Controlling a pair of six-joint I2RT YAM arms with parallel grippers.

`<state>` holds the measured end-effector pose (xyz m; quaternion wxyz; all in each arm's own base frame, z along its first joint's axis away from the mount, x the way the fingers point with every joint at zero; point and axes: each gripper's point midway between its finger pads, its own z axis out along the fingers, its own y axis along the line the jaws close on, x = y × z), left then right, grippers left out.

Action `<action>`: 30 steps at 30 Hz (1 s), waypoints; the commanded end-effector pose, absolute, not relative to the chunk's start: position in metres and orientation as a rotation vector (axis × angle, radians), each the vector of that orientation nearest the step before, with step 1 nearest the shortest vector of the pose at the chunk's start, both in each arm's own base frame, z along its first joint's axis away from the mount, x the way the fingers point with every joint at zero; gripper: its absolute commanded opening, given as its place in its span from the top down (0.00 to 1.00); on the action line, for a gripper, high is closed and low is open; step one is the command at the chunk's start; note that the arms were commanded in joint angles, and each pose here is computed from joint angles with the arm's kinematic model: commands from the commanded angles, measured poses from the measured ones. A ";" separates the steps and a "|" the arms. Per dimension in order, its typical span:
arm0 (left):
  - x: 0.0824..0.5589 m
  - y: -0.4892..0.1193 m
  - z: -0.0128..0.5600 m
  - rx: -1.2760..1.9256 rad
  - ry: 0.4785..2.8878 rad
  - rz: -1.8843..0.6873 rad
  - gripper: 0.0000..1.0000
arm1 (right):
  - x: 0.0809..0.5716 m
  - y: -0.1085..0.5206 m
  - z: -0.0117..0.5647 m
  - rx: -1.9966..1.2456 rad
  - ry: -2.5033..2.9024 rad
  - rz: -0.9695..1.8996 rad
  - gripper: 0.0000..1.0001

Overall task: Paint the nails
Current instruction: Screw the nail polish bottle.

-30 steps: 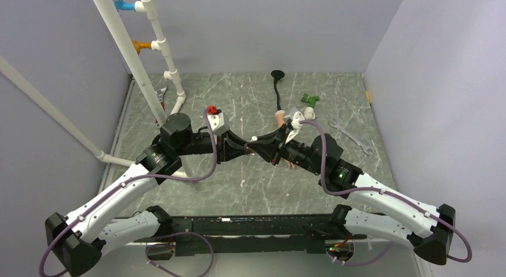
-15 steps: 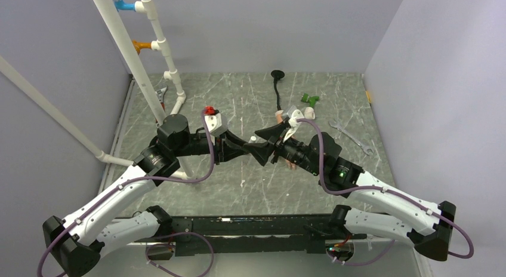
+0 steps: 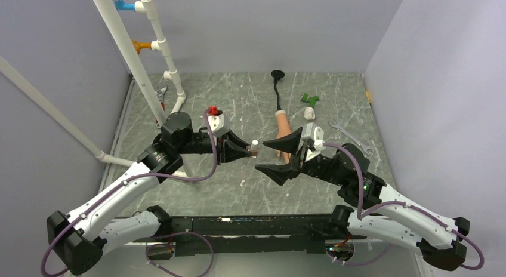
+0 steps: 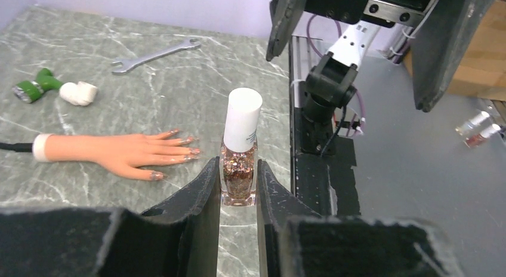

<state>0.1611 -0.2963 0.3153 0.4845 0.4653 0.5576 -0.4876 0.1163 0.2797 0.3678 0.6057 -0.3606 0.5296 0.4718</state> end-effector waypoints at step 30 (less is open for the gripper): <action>0.126 -0.298 0.339 1.319 1.135 -1.310 1.00 | 0.123 0.294 0.378 -0.961 1.196 1.093 0.61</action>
